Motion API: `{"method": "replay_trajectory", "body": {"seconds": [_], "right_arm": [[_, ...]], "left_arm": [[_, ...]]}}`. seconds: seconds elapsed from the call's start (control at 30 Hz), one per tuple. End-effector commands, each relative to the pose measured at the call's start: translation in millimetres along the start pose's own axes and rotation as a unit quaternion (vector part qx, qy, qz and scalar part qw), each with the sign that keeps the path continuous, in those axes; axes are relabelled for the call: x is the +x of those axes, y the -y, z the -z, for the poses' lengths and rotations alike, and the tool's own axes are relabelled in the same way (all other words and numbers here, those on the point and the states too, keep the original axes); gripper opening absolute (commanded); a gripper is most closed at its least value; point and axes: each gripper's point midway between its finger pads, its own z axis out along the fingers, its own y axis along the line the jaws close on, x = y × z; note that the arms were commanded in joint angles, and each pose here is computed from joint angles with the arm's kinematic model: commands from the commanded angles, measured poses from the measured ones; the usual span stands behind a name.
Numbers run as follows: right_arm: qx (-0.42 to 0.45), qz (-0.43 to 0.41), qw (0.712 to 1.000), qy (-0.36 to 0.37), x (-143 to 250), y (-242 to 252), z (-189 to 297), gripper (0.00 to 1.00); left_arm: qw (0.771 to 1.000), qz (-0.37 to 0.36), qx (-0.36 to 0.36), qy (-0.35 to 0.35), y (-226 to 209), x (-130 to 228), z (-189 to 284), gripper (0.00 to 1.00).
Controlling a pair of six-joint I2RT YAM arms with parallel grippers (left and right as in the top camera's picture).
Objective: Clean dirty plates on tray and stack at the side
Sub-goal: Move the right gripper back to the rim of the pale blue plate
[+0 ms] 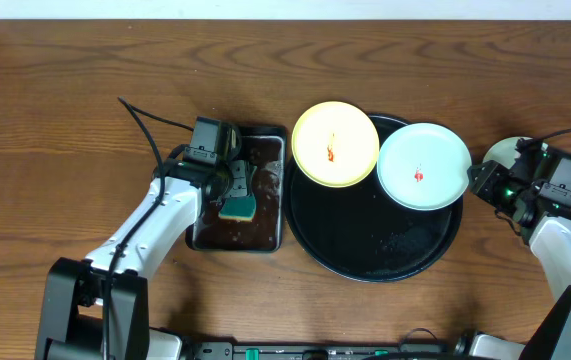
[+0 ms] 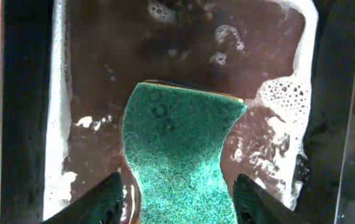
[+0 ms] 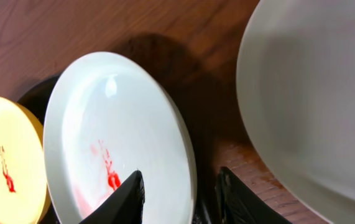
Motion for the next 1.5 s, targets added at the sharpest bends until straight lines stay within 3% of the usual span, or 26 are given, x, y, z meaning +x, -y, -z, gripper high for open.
{"method": "replay_trajectory", "body": {"seconds": [0.0,0.4,0.47,0.63,0.83,1.33,1.47], "right_arm": [[-0.002,0.014,1.000,0.001,-3.8,-4.0,0.4,0.36],[-0.001,0.014,1.000,-0.002,-2.4,-3.5,0.4,0.36],[0.002,0.014,1.000,-0.001,-2.8,-2.5,0.4,0.36],[0.006,0.013,1.000,-0.002,-2.3,-0.9,0.4,0.36],[0.008,0.013,1.000,-0.010,1.7,0.2,0.5,0.36],[0.016,0.107,0.994,0.005,-3.7,-8.2,-6.5,0.36],[-0.005,0.171,0.984,0.039,-17.3,-28.8,-16.5,0.50]], "left_arm": [[1.000,-0.002,-0.004,-0.018,-4.1,14.0,-6.6,0.55],[0.998,-0.010,-0.003,-0.065,1.5,36.6,-38.3,0.50],[0.997,-0.014,-0.004,-0.071,3.1,40.0,-43.4,0.43],[0.997,-0.015,-0.014,-0.070,-0.2,39.8,-46.5,0.08],[0.997,-0.016,-0.019,-0.069,-1.9,39.3,-46.4,0.08],[0.997,-0.014,-0.019,-0.069,-1.8,39.6,-46.5,0.08],[0.997,-0.014,-0.019,-0.069,-1.7,39.7,-46.5,0.08]]}}
